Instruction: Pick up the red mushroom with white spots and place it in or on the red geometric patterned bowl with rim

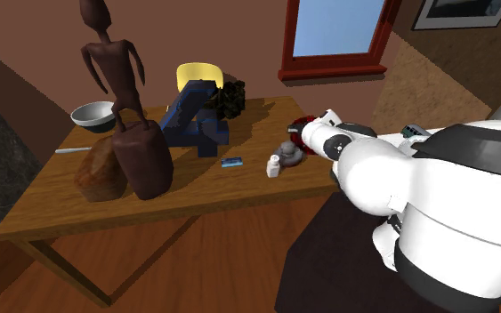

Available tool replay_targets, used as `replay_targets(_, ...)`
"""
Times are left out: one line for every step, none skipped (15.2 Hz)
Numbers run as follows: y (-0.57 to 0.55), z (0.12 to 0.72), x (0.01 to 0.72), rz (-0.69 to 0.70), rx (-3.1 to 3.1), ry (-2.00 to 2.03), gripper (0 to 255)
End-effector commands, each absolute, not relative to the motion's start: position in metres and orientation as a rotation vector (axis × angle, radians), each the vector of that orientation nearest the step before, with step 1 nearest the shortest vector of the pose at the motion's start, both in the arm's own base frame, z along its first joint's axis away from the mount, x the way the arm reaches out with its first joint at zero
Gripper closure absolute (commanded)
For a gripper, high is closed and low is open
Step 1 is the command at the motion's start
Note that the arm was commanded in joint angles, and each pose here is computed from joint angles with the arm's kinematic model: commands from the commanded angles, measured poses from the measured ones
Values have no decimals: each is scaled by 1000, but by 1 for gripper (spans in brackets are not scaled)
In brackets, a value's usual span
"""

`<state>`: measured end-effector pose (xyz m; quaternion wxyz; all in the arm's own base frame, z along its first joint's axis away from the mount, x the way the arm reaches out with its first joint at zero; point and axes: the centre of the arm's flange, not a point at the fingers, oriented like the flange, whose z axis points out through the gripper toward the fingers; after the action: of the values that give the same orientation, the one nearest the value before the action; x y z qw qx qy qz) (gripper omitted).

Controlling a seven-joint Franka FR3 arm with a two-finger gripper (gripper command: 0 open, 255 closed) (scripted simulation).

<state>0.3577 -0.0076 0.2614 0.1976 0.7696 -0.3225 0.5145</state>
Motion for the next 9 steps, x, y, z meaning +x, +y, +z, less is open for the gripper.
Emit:
replay_targets(-11,275,361,1289,2321,-964,0)
replay_targets(-16,289,366,1121,2480,-1022,0)
replay_targets(-22,300,372,938,2629,-1075,0)
replay_targets(-30,310,379,738,2767,-1123,0)
replay_targets(-39,318,388,522,2892,-1165,0)
replay_targets(-48,324,398,290,3002,-1201,0)
replay_targets(-53,326,402,182,3046,-1215,0)
replay_targets(-52,320,403,182,3046,-1215,0)
replay_targets(-52,315,404,182,3046,-1215,0)
